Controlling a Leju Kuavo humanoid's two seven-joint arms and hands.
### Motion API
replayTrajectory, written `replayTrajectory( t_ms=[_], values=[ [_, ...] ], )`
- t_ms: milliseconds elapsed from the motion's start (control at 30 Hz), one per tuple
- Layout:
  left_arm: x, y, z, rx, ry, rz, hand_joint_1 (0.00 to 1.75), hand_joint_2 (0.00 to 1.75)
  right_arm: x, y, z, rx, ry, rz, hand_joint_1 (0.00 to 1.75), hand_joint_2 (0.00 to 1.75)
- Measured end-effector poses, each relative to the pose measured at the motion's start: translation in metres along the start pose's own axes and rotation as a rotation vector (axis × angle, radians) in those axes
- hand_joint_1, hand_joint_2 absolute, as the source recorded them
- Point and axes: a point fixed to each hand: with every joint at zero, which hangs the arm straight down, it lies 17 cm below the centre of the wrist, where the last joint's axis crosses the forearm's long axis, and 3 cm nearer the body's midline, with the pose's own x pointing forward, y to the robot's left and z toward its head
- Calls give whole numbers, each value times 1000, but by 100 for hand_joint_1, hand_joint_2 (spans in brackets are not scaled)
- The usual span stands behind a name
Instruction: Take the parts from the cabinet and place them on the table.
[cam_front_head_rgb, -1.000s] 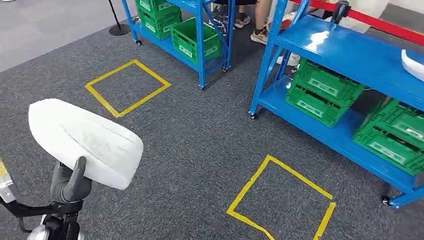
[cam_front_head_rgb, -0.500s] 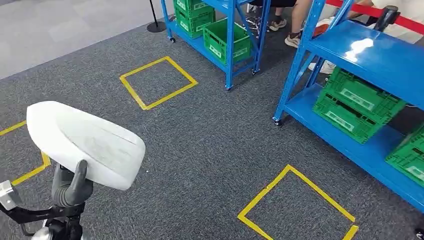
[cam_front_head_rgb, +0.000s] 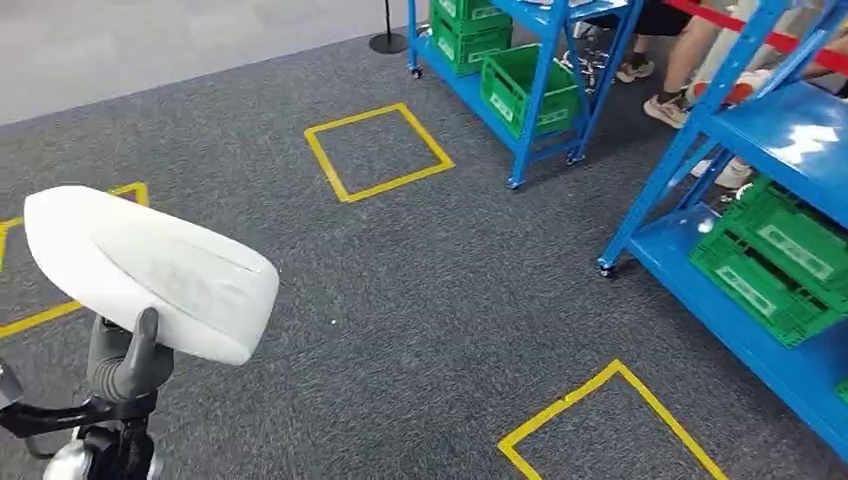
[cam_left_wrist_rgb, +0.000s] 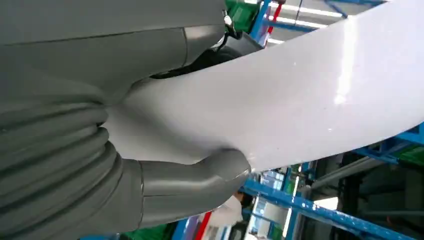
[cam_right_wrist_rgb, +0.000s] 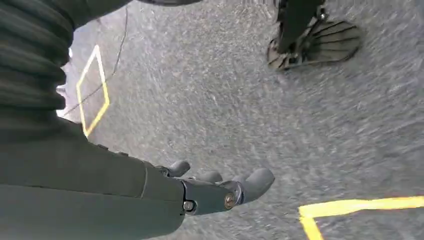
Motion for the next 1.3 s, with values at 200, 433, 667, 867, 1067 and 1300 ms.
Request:
replayTrajectory(
  t_ms=[200, 433, 667, 867, 1067, 1300],
  values=[
    [-2, -1, 0, -1, 6, -2, 175, 175, -5, -2, 0, -6, 22, -10, 0, 175],
    [-3, 10, -2, 31, 6, -4, 175, 175, -5, -2, 0, -9, 28, -23, 0, 175],
    [-15, 12, 10, 71, 50, -16, 175, 175, -27, -5, 1, -23, 111, -18, 0, 175],
    [-14, 15, 27, 100, 52, -16, 175, 175, -30, -21, 3, -48, 111, -20, 0, 175],
    [-13, 12, 30, 103, 39, -4, 175, 175, -33, -26, 4, -44, 98, -1, 0, 175],
    [-19, 10, 28, 112, 69, 9, 175, 175, -46, -23, 5, -40, 164, 15, 0, 175]
  ],
)
